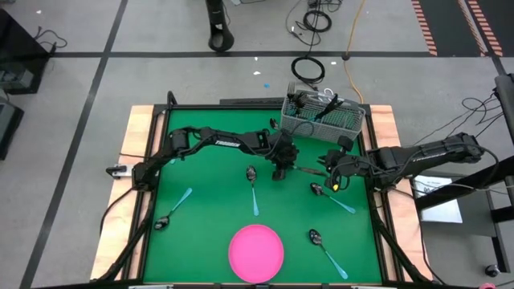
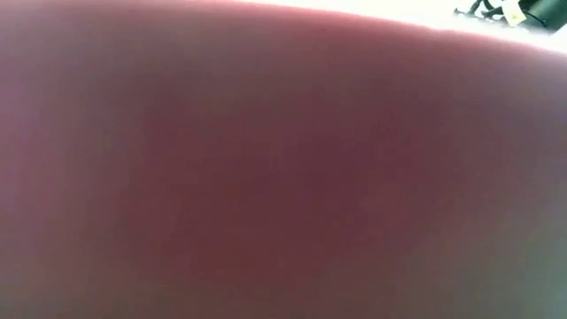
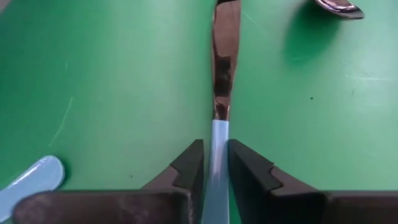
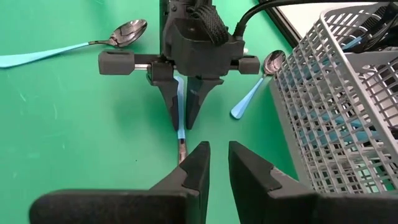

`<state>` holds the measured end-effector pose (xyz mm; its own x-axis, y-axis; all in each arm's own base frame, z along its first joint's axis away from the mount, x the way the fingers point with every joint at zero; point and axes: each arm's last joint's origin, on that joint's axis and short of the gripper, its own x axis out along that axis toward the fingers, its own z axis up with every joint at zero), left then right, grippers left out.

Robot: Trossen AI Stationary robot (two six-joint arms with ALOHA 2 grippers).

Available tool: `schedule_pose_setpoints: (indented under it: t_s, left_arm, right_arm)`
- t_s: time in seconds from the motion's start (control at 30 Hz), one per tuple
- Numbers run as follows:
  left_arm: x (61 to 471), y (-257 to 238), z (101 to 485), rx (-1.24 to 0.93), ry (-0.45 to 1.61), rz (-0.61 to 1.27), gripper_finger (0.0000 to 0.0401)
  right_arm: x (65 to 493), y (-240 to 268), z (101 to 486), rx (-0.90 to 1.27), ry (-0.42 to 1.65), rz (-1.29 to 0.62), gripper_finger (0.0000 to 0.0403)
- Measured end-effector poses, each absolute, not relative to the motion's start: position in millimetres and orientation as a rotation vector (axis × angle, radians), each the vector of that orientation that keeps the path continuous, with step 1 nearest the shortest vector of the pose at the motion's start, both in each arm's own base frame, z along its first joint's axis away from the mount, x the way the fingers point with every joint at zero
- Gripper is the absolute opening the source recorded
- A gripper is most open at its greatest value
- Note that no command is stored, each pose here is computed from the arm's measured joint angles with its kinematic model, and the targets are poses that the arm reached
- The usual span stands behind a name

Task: Sort silverware
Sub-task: Put the blue knife into the utensil holder

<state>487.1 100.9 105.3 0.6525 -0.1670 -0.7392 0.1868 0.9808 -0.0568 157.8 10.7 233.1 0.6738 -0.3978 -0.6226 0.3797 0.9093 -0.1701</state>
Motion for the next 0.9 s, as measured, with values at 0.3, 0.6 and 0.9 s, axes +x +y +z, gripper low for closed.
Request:
schedule_pose_setpoints:
  t_s: [0.3, 0.6, 0.9]
  left_arm:
    - [487, 100, 104, 0.018, 0.845, -0.201, 0.0013]
    - [487, 100, 112, 0.016, 0.808, -0.216, 0.0005]
    - [493, 93, 115, 0.001, 0.747, -0.223, 0.0002]
  right_arm:
    - [158, 11, 233, -0.028, 0.707, -0.437, 0.005]
    - [158, 11, 233, -0.028, 0.708, -0.437, 0.005]
    - [158, 11, 233, -0.028, 0.708, -0.437, 0.005]
